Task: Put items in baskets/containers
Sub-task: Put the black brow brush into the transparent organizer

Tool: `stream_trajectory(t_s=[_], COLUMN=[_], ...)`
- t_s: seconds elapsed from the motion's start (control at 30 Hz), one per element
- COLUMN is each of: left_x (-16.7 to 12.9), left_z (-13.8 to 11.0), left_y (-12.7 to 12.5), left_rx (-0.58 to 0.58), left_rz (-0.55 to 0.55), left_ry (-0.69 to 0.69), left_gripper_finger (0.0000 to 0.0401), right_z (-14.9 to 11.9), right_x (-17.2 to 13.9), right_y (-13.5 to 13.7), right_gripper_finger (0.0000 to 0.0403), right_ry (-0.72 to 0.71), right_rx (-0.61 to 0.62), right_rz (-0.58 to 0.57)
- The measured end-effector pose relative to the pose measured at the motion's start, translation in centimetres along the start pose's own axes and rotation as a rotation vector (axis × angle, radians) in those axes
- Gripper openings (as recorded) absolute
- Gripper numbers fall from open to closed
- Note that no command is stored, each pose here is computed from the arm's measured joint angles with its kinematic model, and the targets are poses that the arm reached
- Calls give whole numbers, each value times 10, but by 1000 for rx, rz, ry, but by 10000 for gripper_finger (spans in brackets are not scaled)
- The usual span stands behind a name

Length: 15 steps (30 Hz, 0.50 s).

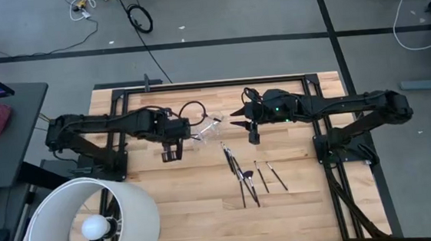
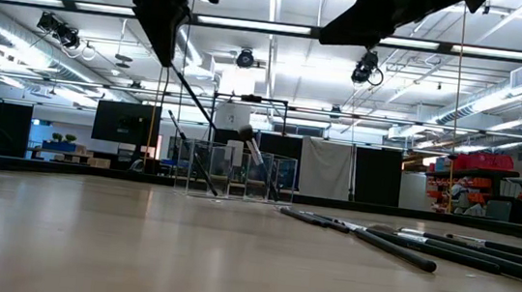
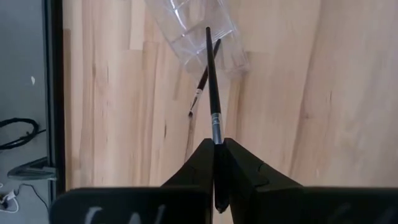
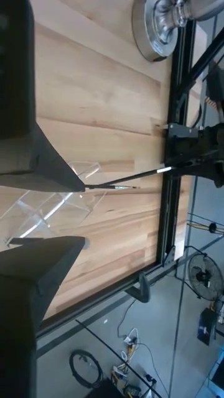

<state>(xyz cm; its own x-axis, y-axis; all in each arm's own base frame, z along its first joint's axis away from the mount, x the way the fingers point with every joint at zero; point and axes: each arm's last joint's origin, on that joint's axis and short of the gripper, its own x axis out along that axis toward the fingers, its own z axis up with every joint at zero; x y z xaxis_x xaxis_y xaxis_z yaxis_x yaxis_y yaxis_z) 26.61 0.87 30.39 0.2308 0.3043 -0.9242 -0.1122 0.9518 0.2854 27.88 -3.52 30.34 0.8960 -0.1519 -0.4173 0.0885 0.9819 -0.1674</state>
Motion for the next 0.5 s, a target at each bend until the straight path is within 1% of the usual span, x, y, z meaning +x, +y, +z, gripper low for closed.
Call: stream_trajectory(t_s=[0.1,0.2,0.33,0.5], left_x=[1,10,32,60], left_z=[1,7,17,24], left_y=[0,-3,-5,-1], left_rx=[0,7,52,38], left_rz=[0,-5,-13,-5], left_ry=[1,15,67,148], left_gripper_finger=[21,20,21,24], right_z=[0,0,0,0], right_x=[0,0,0,0], right_y=[0,0,0,0], right_gripper_finger=[127,127,127,127], right_ry=[-1,-2,-2,-2], right_rx=[0,0,7,27], right_rz=[8,9,9,9])
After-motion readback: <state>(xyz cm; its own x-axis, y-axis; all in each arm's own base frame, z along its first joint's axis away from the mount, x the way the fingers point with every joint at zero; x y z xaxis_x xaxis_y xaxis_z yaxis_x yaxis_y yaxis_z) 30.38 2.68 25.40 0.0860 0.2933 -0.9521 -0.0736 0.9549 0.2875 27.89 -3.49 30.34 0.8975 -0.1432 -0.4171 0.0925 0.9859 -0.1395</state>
